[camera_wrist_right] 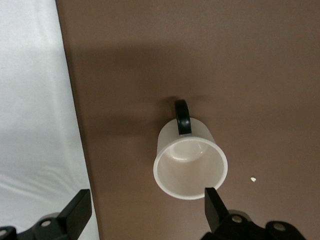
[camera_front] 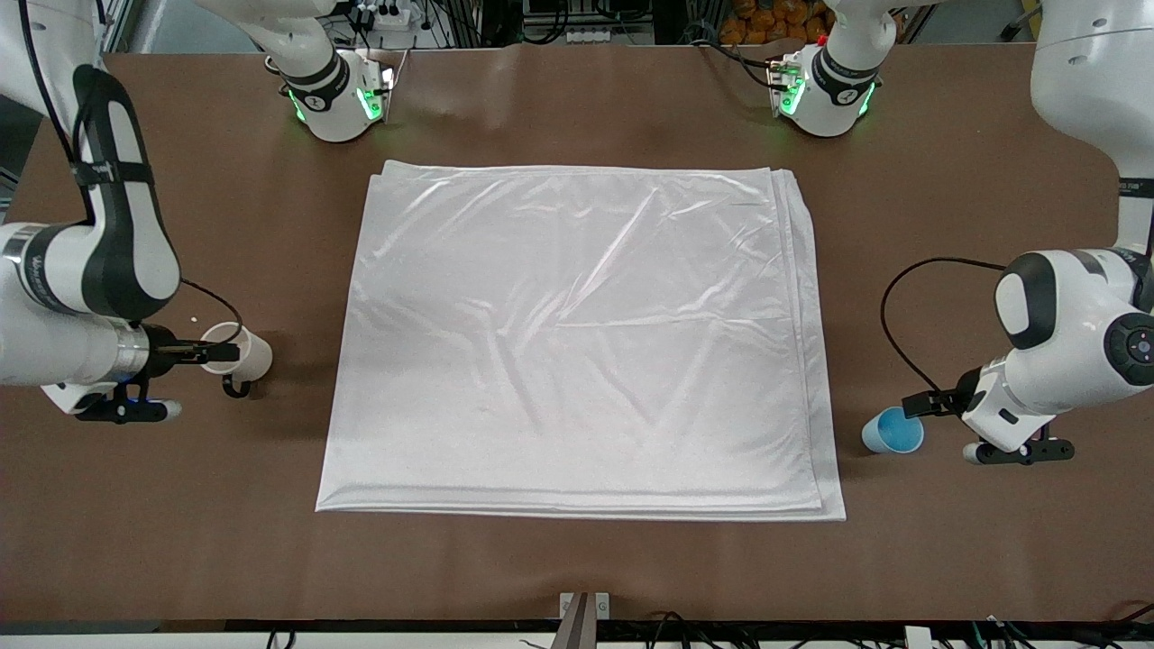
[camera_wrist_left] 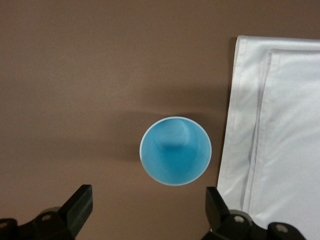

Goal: Place blue cup into white mug on cloth

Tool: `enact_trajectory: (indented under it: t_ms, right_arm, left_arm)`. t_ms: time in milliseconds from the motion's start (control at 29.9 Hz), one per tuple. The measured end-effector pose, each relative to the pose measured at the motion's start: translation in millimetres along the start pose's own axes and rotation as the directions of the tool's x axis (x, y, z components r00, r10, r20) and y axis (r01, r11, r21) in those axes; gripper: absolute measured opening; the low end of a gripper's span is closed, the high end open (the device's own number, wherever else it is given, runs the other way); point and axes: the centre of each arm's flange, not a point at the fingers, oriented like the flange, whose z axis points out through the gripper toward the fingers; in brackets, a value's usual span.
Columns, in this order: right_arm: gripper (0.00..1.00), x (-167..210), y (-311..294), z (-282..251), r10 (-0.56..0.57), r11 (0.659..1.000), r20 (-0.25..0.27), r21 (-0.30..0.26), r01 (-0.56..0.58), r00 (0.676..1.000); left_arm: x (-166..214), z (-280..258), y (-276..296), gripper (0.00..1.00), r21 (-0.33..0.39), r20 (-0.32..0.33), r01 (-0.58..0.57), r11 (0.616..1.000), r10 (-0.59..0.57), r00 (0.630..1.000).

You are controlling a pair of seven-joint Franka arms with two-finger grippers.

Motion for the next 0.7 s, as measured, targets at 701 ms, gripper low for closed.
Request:
enact_trajectory:
  t_ms: [701]
  right_arm:
    - [1.0,33.9,35.9,71.9,-0.163,0.987,-0.017,-0.014,0.162,0.987]
  left_arm:
    - [10.1,62.1,-4.5,1.0,0.007,-0.042,-0.014,1.0,0.015,0.999]
